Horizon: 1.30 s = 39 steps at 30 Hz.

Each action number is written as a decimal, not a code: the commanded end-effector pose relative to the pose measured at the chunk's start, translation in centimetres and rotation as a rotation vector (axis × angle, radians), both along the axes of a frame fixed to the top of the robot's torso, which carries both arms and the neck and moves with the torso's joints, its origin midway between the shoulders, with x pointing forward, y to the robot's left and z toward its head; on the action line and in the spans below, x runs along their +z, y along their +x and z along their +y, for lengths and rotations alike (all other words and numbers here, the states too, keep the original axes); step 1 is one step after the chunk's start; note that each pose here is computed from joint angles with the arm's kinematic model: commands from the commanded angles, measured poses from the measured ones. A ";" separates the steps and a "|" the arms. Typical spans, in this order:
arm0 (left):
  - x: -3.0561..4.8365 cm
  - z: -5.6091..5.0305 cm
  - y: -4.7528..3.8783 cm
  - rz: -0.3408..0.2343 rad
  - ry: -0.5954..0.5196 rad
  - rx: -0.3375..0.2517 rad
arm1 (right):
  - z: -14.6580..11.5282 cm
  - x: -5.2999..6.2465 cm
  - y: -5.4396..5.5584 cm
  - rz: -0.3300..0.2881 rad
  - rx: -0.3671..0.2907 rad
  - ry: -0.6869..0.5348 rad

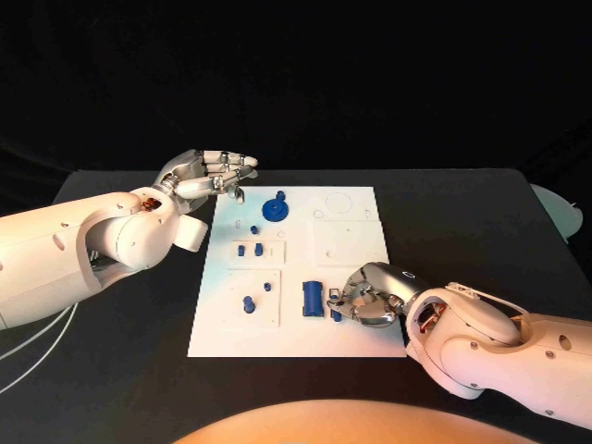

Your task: Assemble the parts on the task board

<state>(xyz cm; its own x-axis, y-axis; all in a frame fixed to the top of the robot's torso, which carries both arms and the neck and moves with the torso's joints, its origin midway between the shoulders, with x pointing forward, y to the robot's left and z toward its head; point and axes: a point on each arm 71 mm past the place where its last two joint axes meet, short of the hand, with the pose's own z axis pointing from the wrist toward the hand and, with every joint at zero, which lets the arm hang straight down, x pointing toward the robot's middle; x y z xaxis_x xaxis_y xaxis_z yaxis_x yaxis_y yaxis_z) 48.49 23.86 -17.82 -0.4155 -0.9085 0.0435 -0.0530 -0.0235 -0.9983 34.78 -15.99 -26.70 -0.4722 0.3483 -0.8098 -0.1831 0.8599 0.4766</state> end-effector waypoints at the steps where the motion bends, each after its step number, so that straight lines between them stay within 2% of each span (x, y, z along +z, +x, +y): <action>1: 0.08 -0.2 -0.04 -0.002 -0.011 -0.015 | 0.0 0.4 -0.1 -0.048 0.009 0.036; 5: 0.07 -0.2 -0.04 -0.001 -0.010 -0.015 | -0.2 0.5 -0.2 -0.049 0.017 0.040; 16: 0.07 -0.1 -0.06 -0.001 -0.010 -0.014 | -1.3 0.2 -0.8 0.018 0.082 0.004; 39: 0.05 0.0 -0.08 0.000 -0.008 -0.012 | -1.2 0.0 -1.1 0.040 0.095 0.001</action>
